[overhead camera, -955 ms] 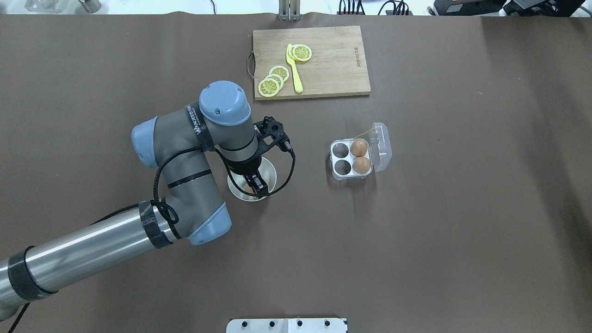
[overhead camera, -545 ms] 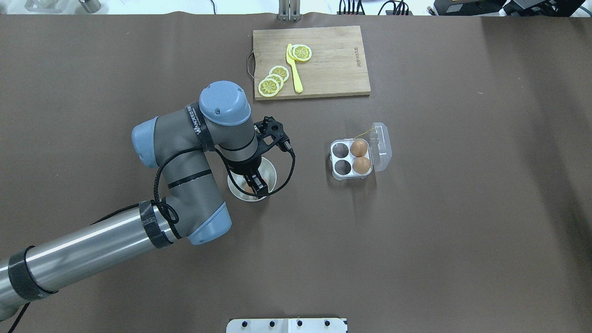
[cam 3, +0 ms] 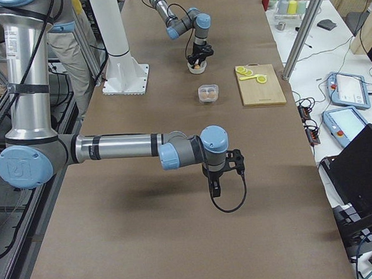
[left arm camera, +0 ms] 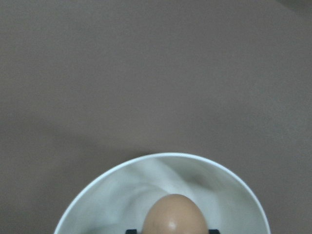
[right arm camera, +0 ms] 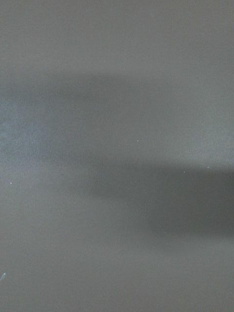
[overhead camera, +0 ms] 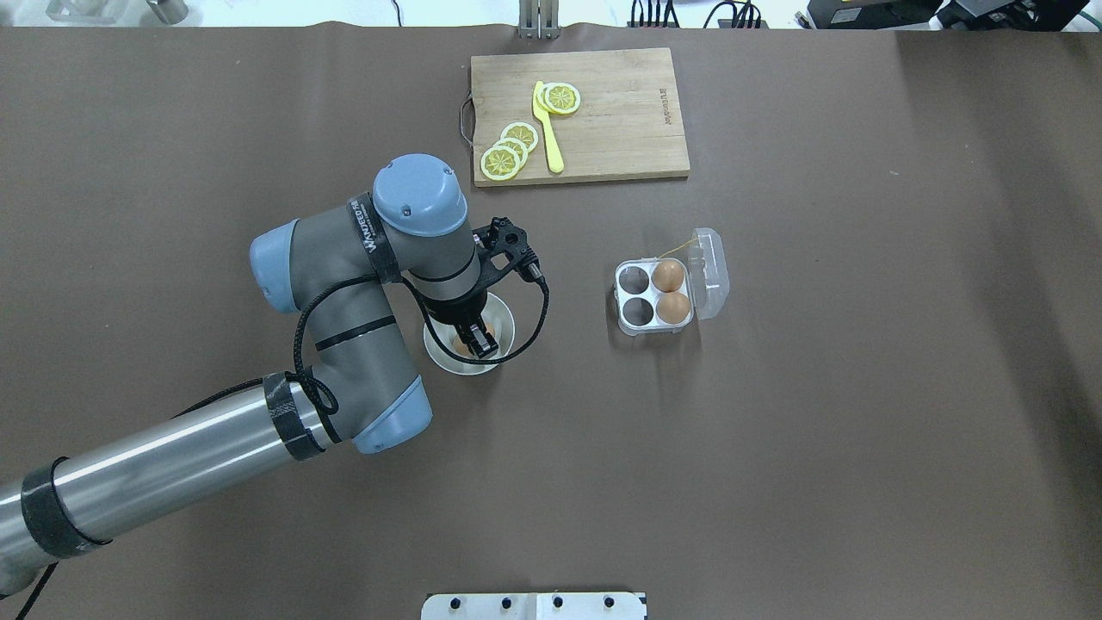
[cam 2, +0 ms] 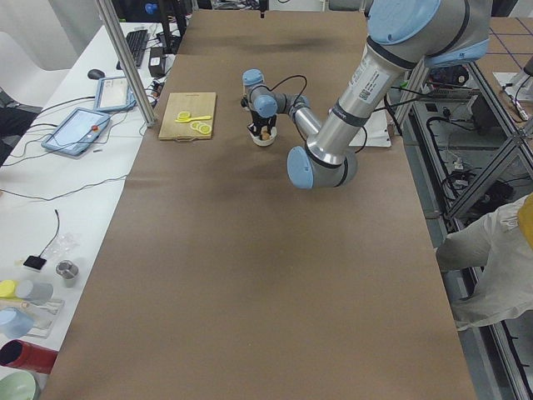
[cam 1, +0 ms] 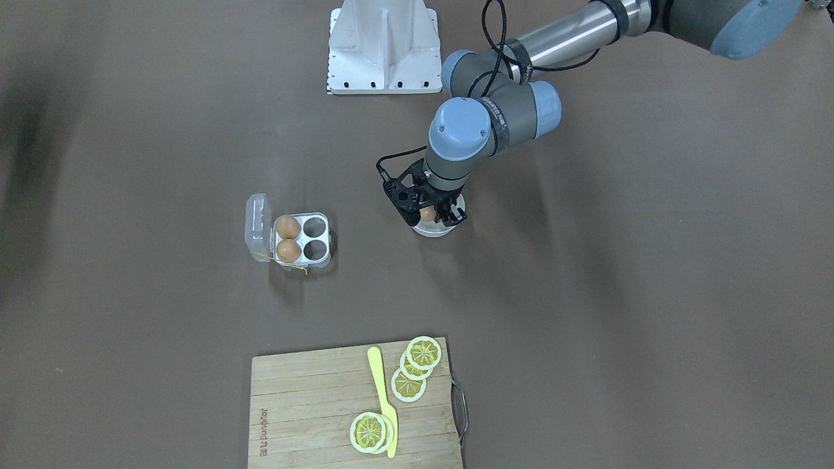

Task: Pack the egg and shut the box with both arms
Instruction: 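Close the left gripper on the brown egg and lift it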

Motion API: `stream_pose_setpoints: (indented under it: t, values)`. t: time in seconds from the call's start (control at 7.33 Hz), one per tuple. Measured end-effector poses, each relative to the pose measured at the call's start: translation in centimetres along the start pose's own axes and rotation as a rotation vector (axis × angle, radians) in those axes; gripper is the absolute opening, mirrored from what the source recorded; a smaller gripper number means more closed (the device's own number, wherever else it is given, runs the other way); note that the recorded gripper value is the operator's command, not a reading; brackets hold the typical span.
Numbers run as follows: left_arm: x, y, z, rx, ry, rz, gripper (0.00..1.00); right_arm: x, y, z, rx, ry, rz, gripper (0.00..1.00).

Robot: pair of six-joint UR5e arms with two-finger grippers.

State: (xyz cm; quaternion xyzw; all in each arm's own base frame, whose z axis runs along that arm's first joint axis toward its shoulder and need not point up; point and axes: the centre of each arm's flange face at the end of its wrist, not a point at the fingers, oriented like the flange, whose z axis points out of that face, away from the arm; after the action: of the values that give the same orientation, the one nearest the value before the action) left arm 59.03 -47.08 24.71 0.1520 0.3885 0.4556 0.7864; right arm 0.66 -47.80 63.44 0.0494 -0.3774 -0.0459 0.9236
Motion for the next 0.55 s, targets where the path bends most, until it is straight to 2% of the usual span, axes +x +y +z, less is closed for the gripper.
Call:
stream_pose_setpoints:
  t: [0.27,0.55]
  values:
    - [-0.2,0.0,0.1,0.007,-0.003,0.003,0.32,0.0,0.0,0.0,0.0,0.0,0.0,1.0]
    - [-0.4,0.0,-1.8,0.03,-0.008,0.003,0.24,0.0,0.0,0.0,0.0,0.0,0.0,1.0]
